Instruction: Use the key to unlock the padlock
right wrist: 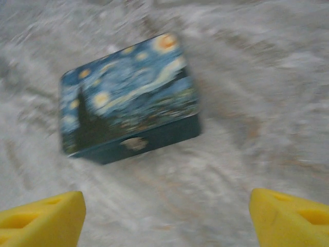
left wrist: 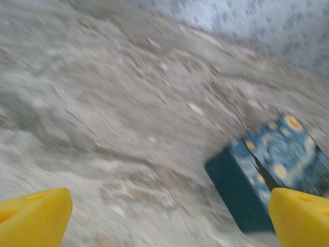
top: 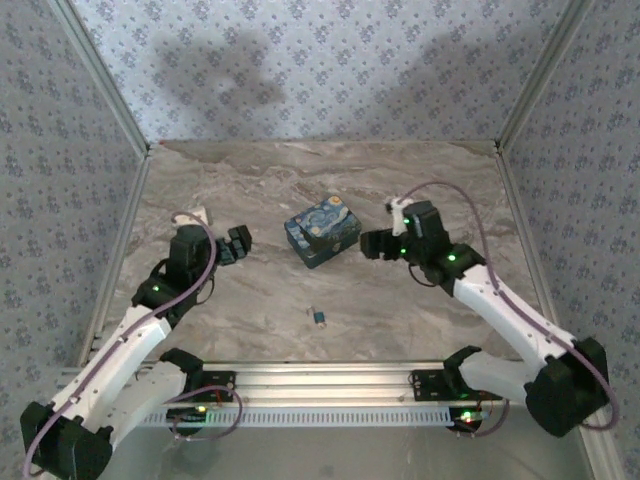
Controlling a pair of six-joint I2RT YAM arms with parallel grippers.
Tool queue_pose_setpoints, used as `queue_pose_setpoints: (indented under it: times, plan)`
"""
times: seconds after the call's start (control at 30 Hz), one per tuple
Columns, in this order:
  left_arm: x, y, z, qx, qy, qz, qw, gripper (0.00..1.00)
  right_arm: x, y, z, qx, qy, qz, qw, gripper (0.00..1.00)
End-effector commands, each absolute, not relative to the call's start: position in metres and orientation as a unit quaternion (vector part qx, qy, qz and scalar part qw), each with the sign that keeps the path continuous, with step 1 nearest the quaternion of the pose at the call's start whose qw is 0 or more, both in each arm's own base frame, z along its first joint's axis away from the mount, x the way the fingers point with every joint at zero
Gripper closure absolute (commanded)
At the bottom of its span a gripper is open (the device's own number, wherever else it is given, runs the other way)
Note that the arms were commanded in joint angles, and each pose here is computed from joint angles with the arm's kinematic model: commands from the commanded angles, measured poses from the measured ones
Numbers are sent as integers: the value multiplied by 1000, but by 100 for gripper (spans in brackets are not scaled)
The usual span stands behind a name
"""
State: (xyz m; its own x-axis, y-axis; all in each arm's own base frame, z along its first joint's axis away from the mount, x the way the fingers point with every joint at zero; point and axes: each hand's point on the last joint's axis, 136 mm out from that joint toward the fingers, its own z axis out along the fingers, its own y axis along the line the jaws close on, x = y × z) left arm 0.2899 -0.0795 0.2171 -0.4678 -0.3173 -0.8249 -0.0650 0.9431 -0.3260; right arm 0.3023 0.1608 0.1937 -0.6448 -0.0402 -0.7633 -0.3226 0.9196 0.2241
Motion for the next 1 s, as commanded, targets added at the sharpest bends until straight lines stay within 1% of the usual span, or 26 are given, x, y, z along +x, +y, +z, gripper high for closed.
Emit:
queue_pose_setpoints:
  times: [0.0, 0.17, 0.27, 0.33, 0.5, 0.6, 0.77, 0.83, 0.9, 0.97]
  plan:
    - [295, -38, 238, -129, 822, -32, 554, 2, 310, 105, 192, -48, 887, 88, 451, 0]
    - [303, -15, 222, -89, 808, 43, 580, 2, 320, 24, 186, 72, 859, -5, 507, 0]
    - [304, -8, 204, -52, 812, 78, 576, 2, 323, -2, 170, 98, 851, -36, 515, 0]
    - [303, 0, 189, -47, 819, 95, 564, 2, 327, -7, 157, 77, 849, -50, 520, 0]
    - [304, 14, 155, -65, 832, 95, 542, 2, 342, -9, 126, 63, 854, -53, 514, 0]
    - [309, 18, 136, -78, 837, 84, 535, 2, 354, -5, 117, 49, 848, -47, 525, 0]
    - [321, 20, 111, -67, 847, 80, 520, 2, 374, 6, 108, -6, 841, -47, 538, 0]
    - [329, 20, 109, -61, 851, 72, 516, 2, 382, 8, 108, -29, 840, -55, 540, 0]
    - [339, 18, 111, -54, 846, 63, 527, 2, 389, 10, 108, -51, 833, -62, 548, 0]
    - [348, 16, 113, -50, 839, 53, 540, 2, 394, 4, 99, -38, 840, -55, 538, 0]
